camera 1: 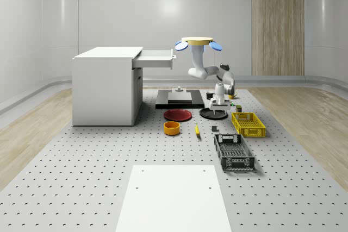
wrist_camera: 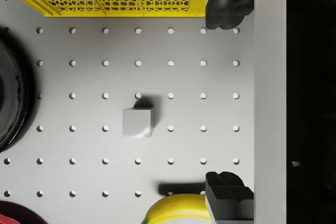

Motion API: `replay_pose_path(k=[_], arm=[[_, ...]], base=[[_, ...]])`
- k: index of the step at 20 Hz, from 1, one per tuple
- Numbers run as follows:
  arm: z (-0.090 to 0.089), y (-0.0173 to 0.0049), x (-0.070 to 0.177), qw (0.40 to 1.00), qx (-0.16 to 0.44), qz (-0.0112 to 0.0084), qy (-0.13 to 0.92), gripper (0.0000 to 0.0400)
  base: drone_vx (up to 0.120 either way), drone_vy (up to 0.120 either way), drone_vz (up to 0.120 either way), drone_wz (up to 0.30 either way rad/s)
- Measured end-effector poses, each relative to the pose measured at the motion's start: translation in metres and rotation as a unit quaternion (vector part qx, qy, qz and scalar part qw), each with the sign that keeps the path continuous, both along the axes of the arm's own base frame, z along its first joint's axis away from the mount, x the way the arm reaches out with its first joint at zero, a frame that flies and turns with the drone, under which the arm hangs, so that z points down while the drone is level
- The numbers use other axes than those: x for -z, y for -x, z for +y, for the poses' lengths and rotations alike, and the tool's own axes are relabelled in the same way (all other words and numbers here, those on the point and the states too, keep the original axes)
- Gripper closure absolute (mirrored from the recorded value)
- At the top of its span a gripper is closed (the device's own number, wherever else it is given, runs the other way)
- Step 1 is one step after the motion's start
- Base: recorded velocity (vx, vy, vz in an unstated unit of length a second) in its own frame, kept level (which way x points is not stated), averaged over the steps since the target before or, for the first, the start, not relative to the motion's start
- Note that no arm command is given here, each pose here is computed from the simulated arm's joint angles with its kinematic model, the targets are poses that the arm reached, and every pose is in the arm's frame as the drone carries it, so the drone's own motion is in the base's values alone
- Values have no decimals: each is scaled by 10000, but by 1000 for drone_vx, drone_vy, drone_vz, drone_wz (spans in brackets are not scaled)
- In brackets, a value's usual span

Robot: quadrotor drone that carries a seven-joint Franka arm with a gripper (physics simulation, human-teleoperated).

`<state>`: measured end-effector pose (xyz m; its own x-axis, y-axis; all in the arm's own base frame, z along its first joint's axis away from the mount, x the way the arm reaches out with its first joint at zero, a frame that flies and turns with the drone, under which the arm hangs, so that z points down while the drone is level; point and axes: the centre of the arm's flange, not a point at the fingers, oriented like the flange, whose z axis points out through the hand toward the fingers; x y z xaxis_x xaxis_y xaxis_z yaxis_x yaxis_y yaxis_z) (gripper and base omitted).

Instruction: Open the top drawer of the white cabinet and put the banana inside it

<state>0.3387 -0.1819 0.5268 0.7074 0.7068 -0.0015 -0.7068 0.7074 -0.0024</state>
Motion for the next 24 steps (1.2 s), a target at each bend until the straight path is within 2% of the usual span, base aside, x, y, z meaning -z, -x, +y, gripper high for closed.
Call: replay_pose_path(k=[3,8,24], arm=[[49,0,0,10000,0,0,0,0],[236,0,-1,10000,0,0,0,0],[1082,3,0,10000,0,-2,-2,0]], base=[[0,0,0,0],[0,0,0,0],[0,0,0,0]])
